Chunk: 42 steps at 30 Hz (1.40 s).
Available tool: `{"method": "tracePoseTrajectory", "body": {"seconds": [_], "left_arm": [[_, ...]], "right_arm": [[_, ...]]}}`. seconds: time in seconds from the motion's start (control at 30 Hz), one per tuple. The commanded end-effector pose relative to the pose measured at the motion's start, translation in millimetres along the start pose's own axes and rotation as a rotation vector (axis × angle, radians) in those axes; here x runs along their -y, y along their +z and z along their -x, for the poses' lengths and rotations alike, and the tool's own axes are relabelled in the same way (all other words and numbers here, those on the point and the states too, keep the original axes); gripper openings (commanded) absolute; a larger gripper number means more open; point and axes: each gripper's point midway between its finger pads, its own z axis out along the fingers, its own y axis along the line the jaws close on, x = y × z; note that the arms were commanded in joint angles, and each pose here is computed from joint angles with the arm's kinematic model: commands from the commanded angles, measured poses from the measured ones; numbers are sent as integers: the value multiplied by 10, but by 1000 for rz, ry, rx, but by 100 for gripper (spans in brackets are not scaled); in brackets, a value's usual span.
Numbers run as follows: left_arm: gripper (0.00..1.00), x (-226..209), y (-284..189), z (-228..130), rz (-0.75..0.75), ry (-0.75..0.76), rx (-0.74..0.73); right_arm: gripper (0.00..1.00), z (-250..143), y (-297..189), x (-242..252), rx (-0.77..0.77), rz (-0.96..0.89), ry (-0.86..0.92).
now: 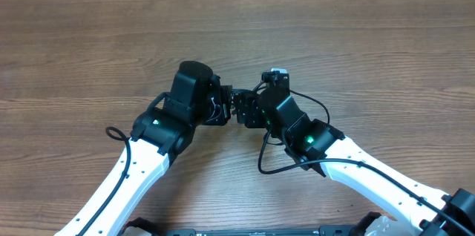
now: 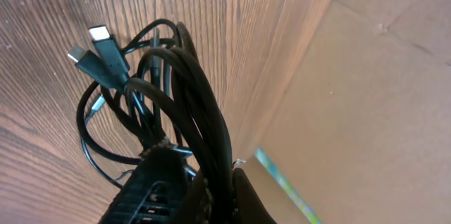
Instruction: Untangle cables
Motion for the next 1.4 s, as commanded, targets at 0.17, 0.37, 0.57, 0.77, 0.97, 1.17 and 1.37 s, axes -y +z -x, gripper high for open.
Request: {"method": "tracePoseTrajectory", "body": {"seconds": [0.17, 0.37, 0.57, 0.77, 0.97, 1.17, 1.37], "left_arm": [[5, -65, -28, -132, 44, -15, -80], [4, -84, -31, -168, 54, -13, -99], [5, -115, -37, -202, 71, -14, -119], [4, -141, -43, -238, 85, -14, -141], [5, -192, -63, -325, 115, -10, -193], [4, -238, -89, -410, 143, -11, -244], [4, -245, -94, -427, 148, -12, -254]], "right_arm": [[48, 141, 26, 213, 99, -104, 263], [43, -3, 166, 323, 72, -146, 418], [47, 15, 213, 169, 58, -73, 444], [47, 62, 215, 146, 74, -61, 408], [47, 254, 202, -18, 140, 3, 188], [47, 294, 200, -13, 153, -7, 43], [57, 195, 193, -294, 82, 139, -28]]}}
